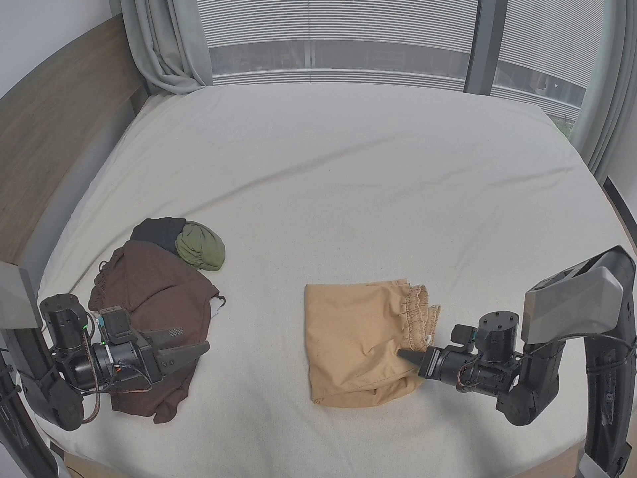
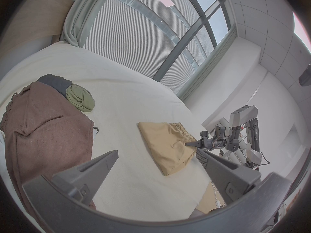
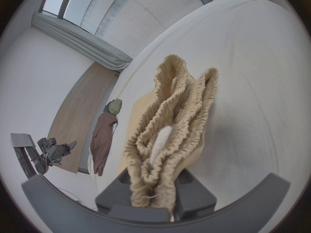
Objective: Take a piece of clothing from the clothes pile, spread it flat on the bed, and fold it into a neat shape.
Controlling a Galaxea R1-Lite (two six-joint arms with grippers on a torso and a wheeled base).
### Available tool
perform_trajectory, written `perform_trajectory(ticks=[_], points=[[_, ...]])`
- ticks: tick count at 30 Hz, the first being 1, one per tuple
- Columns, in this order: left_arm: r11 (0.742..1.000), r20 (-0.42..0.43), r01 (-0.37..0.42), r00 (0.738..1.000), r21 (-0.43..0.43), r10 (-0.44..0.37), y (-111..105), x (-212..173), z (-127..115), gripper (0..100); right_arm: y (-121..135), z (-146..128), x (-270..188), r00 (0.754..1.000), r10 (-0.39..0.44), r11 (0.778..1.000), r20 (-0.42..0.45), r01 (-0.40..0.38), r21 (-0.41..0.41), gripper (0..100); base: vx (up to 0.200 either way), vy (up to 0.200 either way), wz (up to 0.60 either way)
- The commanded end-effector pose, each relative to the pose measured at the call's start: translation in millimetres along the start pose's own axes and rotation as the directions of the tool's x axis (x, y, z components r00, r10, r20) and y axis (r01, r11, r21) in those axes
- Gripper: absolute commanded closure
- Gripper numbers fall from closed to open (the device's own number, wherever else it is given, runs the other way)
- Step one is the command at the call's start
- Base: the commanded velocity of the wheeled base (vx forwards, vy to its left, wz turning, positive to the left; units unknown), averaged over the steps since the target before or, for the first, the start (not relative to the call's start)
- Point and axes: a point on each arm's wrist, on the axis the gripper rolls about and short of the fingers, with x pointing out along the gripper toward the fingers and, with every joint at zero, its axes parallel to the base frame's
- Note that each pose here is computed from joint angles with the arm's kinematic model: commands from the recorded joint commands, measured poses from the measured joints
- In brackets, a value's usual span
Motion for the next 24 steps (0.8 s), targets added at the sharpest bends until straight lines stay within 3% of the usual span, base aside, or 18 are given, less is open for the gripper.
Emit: perform_trajectory(ticks=[1, 24], points=[[1.000, 0.000, -0.001, 1.000, -0.001, 0.001, 0.2, -0.1, -0.1, 0, 15.6, 10.6, -5.2, 0.998, 0.047, 0.999, 0.038, -0.046, -0.020, 100, 0.000, 0.000, 0.00], [1.000, 0.004, 0.000, 1.000, 0.004, 0.000, -0.3, -0.3, 1.1, 0, 60.9, 35.9, -16.5, 0.972, 0.200, 0.977, 0.124, -0.188, -0.102, 100, 0.000, 0.000, 0.00]])
